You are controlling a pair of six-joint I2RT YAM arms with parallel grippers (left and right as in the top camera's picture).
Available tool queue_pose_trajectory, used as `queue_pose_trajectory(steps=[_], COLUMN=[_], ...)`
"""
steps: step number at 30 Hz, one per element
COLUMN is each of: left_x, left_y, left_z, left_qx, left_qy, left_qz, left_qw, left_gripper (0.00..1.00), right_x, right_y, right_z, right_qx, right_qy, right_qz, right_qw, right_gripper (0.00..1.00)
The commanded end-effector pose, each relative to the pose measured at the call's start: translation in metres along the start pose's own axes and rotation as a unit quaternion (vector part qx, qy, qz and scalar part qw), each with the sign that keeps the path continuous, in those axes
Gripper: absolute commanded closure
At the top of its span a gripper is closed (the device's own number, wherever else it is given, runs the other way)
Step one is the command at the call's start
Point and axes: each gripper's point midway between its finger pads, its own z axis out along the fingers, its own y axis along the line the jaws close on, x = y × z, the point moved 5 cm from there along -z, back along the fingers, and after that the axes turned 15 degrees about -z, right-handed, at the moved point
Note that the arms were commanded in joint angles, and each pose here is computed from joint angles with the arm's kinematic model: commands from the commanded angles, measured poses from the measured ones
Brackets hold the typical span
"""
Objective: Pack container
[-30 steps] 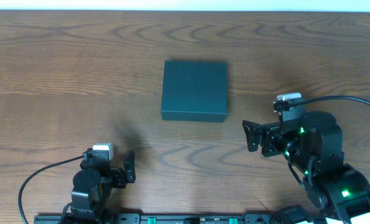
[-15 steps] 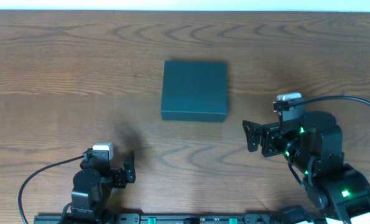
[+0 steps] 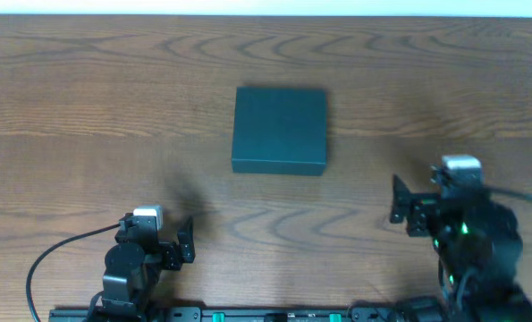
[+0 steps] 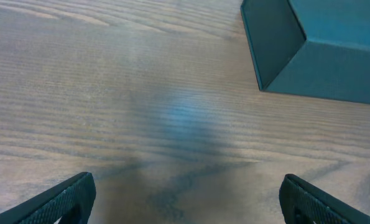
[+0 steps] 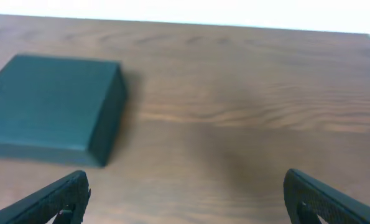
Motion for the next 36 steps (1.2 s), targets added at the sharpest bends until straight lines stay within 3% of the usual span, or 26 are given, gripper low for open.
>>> queue_pose_trajectory(steps=[1, 12, 19, 36], left_x=[0.0, 0.0, 0.0, 0.0], left_y=[0.003, 0.003, 0.003, 0.003], left_z=[0.001, 0.001, 0.001, 0.001], left_qx=[-0.01, -0.01, -0.01, -0.01], left_qy=[-0.005, -0.005, -0.005, -0.005], left_qz=[0.004, 0.004, 0.004, 0.004], left_qw=[1.0, 1.0, 1.0, 1.0], left_gripper=[0.04, 0.05, 0.05, 0.04], right_x=[0.028, 0.113, 0.148, 0.149], right_y=[-0.008, 0.009, 0.02, 0.024], right_z=[0.002, 0.024, 0.047, 0.048], right_qx=[0.042, 0.064, 0.054, 0.039], right_qy=[0.001, -0.023, 0.023, 0.025], right_qz=[0.004, 0.052, 0.113, 0.12], right_qw=[0.999, 0.996, 0.992, 0.992], right_gripper=[0.01, 0.01, 0.01, 0.01])
